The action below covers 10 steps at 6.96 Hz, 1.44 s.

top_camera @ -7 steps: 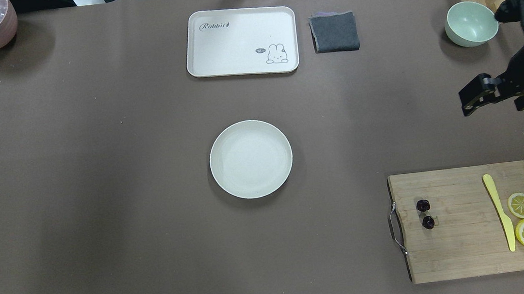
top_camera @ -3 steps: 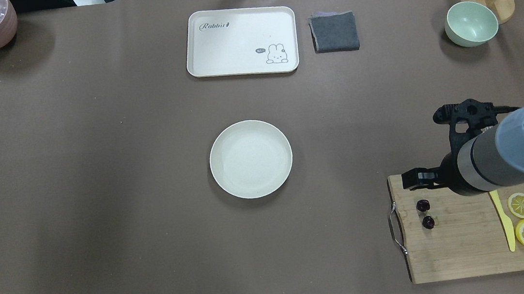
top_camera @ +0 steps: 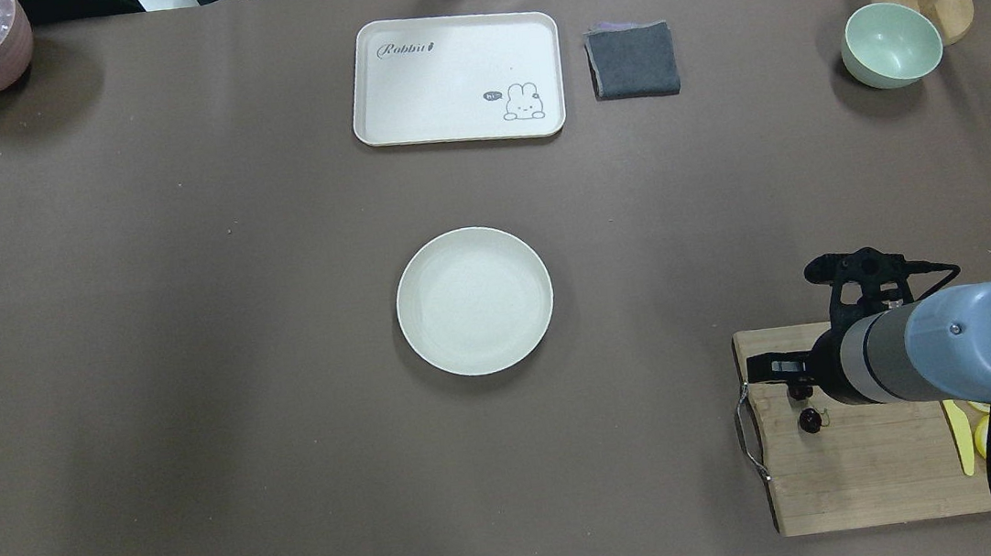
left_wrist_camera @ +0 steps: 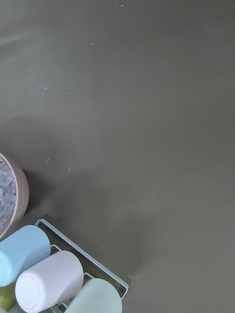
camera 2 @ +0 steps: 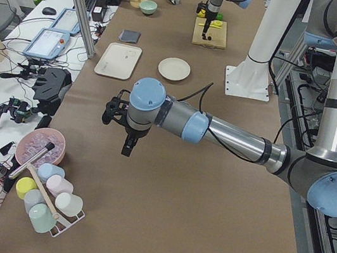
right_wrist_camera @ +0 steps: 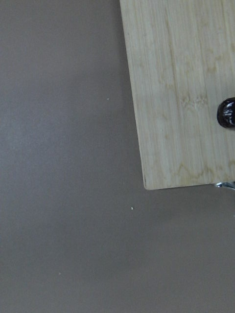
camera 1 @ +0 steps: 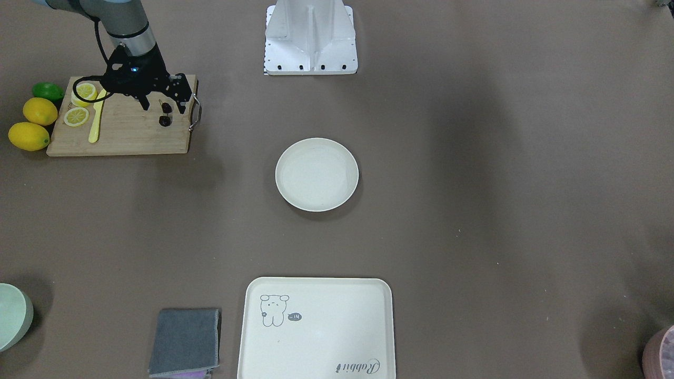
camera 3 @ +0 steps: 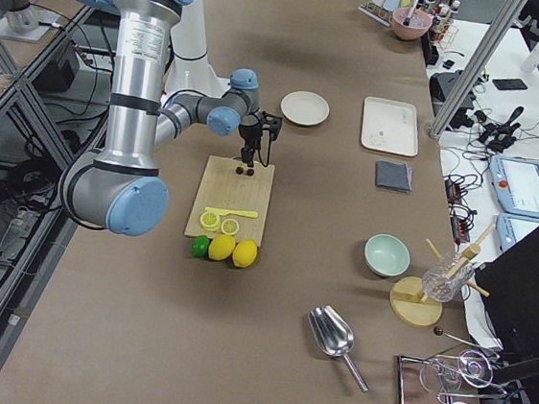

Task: Place red cherry on plate
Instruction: 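Move the right gripper down over the cherries on the cutting board, then close the right gripper on the cherry stems and lift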

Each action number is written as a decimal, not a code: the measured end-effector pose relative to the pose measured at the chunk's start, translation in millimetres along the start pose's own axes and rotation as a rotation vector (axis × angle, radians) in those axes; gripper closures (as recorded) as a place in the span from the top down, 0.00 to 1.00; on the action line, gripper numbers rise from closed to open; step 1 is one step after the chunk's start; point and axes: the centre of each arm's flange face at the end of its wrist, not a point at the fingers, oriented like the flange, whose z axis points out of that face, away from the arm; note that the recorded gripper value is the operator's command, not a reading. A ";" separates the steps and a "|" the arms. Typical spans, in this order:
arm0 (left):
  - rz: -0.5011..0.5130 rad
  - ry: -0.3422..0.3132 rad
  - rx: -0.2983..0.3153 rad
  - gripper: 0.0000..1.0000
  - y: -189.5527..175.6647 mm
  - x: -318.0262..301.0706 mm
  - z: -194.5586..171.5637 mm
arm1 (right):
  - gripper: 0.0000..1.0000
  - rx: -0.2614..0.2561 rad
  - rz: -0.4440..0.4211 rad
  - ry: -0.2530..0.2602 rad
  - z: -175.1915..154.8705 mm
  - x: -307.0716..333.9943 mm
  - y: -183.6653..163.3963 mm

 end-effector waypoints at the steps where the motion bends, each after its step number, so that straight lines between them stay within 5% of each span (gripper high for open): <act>1: -0.002 -0.001 0.005 0.99 0.1 -0.9 -2.3 | 0.81 0.004 0.003 -0.011 10.8 7.3 1.4; 4: -0.002 -0.003 0.011 0.98 -0.7 -1.2 -5.4 | 0.69 0.009 -0.004 -0.014 15.5 26.4 12.3; 7: -0.002 -0.003 0.015 0.99 -0.7 0.6 -7.1 | 0.34 0.016 0.009 -0.042 6.2 19.3 30.7; 9: -0.002 -0.003 0.015 0.99 -1.2 1.0 -7.1 | 0.28 0.022 0.017 -0.036 7.1 20.5 40.5; 10: -0.002 -0.002 0.015 0.99 -1.3 1.3 -7.1 | 0.13 0.022 0.016 -0.029 8.6 23.0 43.2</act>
